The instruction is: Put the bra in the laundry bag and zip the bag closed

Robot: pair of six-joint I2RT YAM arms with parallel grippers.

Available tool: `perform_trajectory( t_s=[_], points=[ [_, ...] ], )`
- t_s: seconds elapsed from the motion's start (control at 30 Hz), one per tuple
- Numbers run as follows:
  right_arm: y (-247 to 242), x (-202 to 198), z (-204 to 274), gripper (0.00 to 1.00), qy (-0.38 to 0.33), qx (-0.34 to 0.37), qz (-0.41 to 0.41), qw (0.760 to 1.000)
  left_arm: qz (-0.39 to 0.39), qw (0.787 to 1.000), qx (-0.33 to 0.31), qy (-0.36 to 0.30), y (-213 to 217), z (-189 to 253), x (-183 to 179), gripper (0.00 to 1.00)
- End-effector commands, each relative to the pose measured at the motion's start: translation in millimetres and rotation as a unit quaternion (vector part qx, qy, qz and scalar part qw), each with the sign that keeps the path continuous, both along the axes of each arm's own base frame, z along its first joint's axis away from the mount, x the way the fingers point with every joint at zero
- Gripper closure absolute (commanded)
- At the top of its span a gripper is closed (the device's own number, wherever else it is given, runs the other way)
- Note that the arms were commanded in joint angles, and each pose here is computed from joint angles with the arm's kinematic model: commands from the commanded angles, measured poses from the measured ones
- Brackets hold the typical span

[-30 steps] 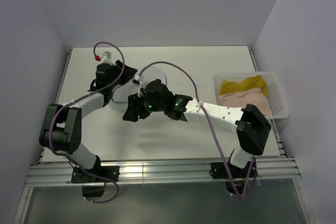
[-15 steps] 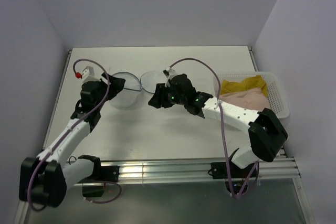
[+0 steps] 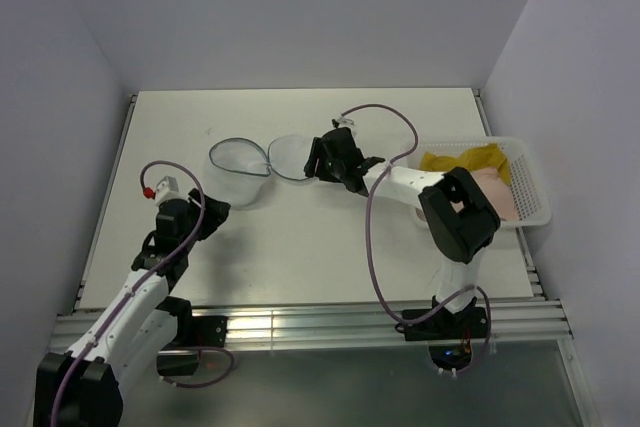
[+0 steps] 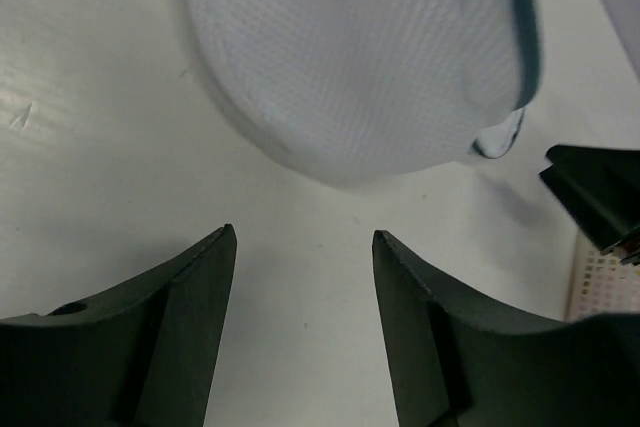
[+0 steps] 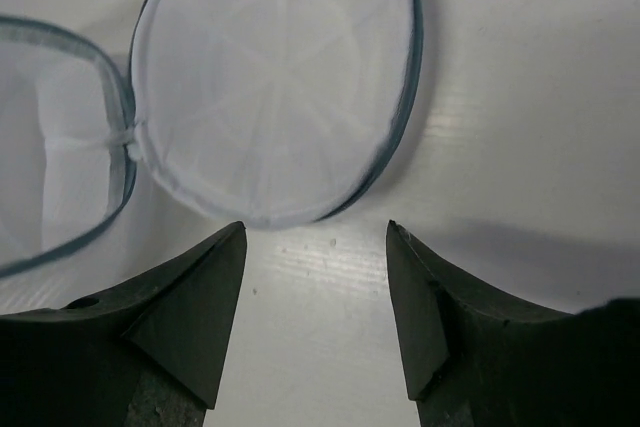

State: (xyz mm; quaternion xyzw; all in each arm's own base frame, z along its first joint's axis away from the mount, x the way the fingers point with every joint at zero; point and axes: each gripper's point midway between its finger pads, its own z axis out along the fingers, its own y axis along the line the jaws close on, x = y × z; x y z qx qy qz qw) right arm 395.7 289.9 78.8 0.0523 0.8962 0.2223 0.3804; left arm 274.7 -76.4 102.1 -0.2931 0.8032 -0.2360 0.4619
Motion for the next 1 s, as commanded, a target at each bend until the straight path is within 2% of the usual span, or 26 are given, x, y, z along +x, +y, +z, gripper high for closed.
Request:
perform_trajectory(
  t_s=[0.0, 0.23, 0.3, 0.33, 0.5, 0.63, 0.8, 0.83, 0.9, 0.93, 0.97],
  points=[
    [-5.8, 37.8, 17.8, 0.35, -0.033, 0.015, -0.063, 0.997, -0.009, 1.000, -0.015, -0.006, -6.2, -4.1, 5.2, 0.36],
    [-2.3, 55.8, -7.0, 0.36, -0.005, 0.023, -0.079, 0.997, 0.018, 1.000, -0.015, 0.009, 0.1, -28.8, 23.1, 0.34],
    [0.1, 55.0, -9.6, 0.37, -0.001, 0.029, -0.077, 0.997, 0.022, 0.999, -0.025, 0.004, 1.2, -33.1, 27.8, 0.35],
    [0.1, 55.0, -14.5, 0.37, 0.003, 0.027, -0.076, 0.997, 0.026, 0.999, -0.035, -0.020, 4.0, -25.6, 34.8, 0.35],
    [0.6, 56.9, -24.4, 0.39, 0.017, 0.038, -0.076, 0.996, 0.031, 0.999, -0.038, -0.014, 5.9, -33.3, 48.1, 0.39],
    [4.1, 59.7, -32.5, 0.41, 0.026, 0.045, -0.075, 0.996, 0.037, 0.998, -0.044, -0.019, 5.3, -35.0, 60.0, 0.51],
    [5.4, 61.1, -39.9, 0.56, 0.030, 0.048, -0.073, 0.996, 0.051, 0.998, -0.037, -0.010, 9.9, -44.0, 68.3, 0.67],
    [5.8, 60.3, -40.6, 0.65, 0.031, 0.049, -0.071, 0.996, 0.055, 0.998, -0.037, -0.011, 10.7, -42.9, 70.1, 0.75],
    [8.5, 58.7, -39.0, 0.70, 0.030, 0.055, -0.062, 0.996, 0.062, 0.997, -0.034, 0.003, 13.9, -47.7, 70.0, 0.86],
    [7.5, 53.9, -42.8, 0.74, 0.036, 0.055, -0.060, 0.996, 0.067, 0.997, -0.032, 0.004, 15.5, -46.6, 72.4, 0.97],
    [8.3, 48.8, -44.5, 0.78, 0.041, 0.059, -0.055, 0.996, 0.069, 0.997, -0.030, 0.005, 16.3, -46.3, 72.4, 1.00]
  ],
)
